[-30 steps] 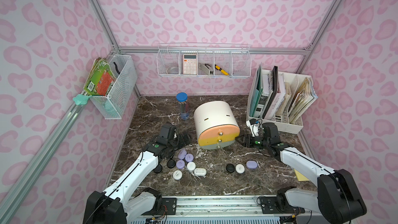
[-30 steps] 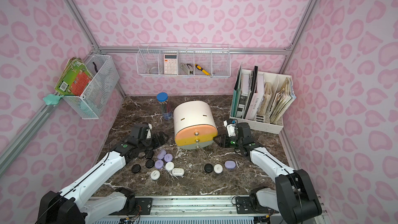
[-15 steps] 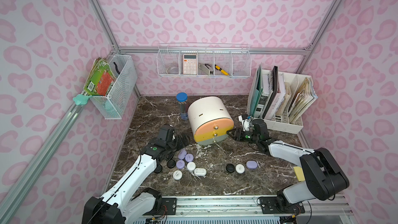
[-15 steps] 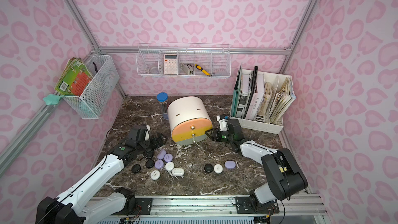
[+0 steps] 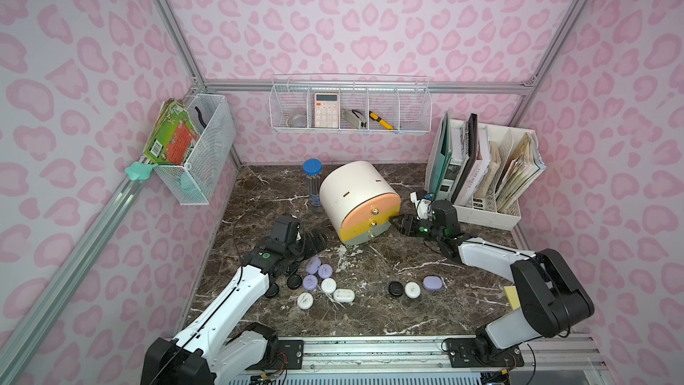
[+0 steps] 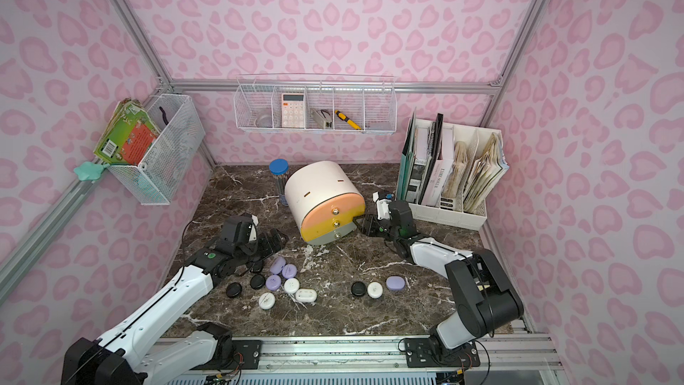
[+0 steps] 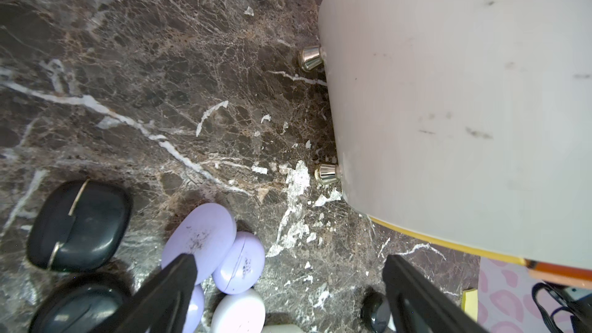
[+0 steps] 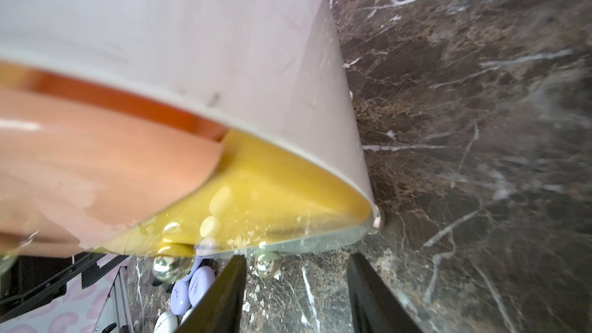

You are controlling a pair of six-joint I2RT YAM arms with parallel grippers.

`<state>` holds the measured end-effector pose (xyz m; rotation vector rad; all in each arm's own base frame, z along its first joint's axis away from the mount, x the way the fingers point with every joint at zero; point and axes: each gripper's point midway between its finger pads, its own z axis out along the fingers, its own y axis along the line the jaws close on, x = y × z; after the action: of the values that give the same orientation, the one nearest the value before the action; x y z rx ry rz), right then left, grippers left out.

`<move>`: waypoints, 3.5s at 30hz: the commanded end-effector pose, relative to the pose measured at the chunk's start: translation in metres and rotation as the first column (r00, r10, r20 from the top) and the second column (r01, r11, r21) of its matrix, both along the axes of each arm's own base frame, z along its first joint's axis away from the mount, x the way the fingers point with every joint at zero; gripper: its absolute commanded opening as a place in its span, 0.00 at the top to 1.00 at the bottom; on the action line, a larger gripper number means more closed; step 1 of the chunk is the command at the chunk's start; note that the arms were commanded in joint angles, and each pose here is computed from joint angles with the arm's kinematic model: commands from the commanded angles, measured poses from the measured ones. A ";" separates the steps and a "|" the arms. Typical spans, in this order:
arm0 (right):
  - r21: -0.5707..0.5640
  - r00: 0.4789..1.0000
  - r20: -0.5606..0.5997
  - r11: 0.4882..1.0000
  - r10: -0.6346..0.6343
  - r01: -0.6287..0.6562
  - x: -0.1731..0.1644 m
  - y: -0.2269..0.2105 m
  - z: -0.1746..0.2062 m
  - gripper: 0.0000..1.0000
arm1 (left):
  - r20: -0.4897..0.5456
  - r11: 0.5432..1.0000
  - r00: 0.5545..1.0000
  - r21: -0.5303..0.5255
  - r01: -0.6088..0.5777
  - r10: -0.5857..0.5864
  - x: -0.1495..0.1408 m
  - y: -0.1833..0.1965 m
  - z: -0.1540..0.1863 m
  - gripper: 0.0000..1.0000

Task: Put the bluetooth earphones in the drawer according to color
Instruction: Adjust the storage box at the center of the board, then open the drawer in the storage box.

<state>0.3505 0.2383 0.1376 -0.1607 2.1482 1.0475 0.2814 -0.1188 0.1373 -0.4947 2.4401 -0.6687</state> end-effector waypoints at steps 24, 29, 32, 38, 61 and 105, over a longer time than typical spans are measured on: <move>-0.159 0.970 0.176 0.977 0.170 -0.142 -0.023 0.071 0.088 0.59 | -0.041 0.968 0.995 -0.237 0.082 -0.095 -0.004 -0.056 -0.014 0.06; -0.163 0.974 0.165 0.978 0.154 -0.127 -0.017 0.074 0.089 0.64 | -0.048 0.977 0.995 -0.202 0.073 -0.084 0.004 -0.055 -0.021 0.06; -0.168 0.978 0.154 0.979 0.144 -0.118 -0.013 0.075 0.087 0.66 | -0.044 0.981 0.996 -0.179 0.069 -0.078 0.010 -0.053 -0.023 0.06; -0.170 0.981 0.145 0.980 0.127 -0.101 -0.008 0.077 0.088 0.67 | -0.028 0.988 0.997 -0.140 0.061 -0.065 0.025 -0.049 -0.022 0.06; -0.202 0.980 0.173 0.977 0.103 -0.067 0.000 0.066 0.095 0.79 | 0.004 0.998 1.000 -0.058 0.028 -0.028 0.063 -0.031 -0.007 0.07; -0.202 0.988 0.145 0.979 0.046 -0.016 -0.083 -0.004 0.085 0.70 | -0.063 0.968 0.978 0.164 -0.188 0.201 -0.029 0.051 -0.003 0.05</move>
<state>0.2662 0.2357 0.2201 -0.3735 2.1250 0.8148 0.2680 -0.0845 0.1477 -0.6134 2.4082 -0.4895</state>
